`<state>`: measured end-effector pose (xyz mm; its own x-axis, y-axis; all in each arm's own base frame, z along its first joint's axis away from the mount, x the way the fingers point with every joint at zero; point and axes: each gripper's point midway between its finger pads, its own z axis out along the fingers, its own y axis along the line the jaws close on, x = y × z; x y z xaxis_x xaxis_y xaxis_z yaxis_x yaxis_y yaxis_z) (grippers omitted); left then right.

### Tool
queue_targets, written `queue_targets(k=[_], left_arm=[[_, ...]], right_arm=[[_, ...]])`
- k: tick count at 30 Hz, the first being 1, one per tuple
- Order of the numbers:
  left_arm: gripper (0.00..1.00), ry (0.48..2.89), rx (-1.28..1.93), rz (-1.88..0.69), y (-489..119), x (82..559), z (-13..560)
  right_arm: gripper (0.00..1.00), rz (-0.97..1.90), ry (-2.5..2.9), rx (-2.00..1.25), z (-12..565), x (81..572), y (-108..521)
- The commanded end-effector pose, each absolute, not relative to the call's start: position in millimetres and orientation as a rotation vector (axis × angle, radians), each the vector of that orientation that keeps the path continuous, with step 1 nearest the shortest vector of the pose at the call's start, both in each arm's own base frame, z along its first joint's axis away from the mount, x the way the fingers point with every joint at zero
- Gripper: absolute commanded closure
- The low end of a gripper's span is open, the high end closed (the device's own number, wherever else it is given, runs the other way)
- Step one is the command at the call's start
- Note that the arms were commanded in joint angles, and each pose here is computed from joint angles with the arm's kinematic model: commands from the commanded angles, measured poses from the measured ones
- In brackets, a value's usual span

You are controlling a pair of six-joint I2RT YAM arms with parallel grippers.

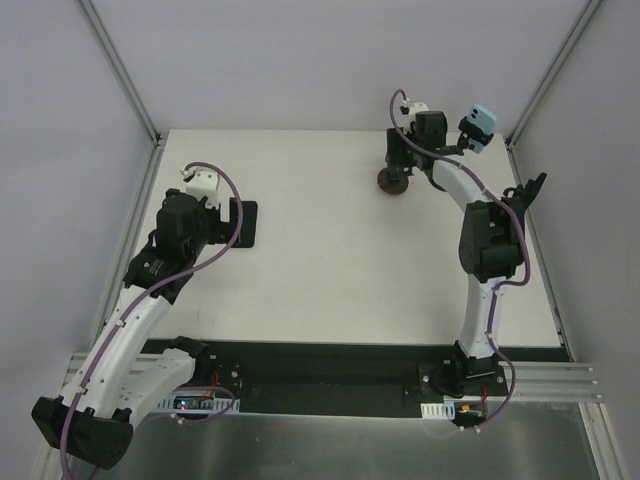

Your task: Remove the phone from the phone stand

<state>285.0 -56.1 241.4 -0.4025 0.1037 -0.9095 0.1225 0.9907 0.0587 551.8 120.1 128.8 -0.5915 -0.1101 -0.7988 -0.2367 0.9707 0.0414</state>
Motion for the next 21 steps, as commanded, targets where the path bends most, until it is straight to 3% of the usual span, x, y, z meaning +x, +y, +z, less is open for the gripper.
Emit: queue_targets(k=[1,4,10,14,16,21], left_arm=[[0.01,1.986,0.15,0.03,-48.7,292.1,239.0],[0.01,1.998,0.153,0.029,-49.6,293.6,235.5],[0.01,2.003,0.162,0.015,-52.4,293.8,234.0],[0.01,1.993,0.158,0.01,-52.5,292.8,237.2],[0.01,1.99,0.155,0.008,-52.3,292.1,237.8],[0.01,1.971,0.147,0.003,-51.5,289.7,243.2]], right_arm=[[0.63,0.223,2.07,-0.251,169.5,596.7,154.6],[0.61,0.231,2.073,-0.269,157.0,609.0,170.8],[0.4,0.207,2.067,-0.247,149.0,625.3,173.7],[0.1,0.199,2.058,-0.251,151.9,626.3,173.6],[0.01,0.206,2.036,-0.255,166.4,623.9,174.0],[0.04,0.206,2.007,-0.259,196.5,606.1,169.2]])
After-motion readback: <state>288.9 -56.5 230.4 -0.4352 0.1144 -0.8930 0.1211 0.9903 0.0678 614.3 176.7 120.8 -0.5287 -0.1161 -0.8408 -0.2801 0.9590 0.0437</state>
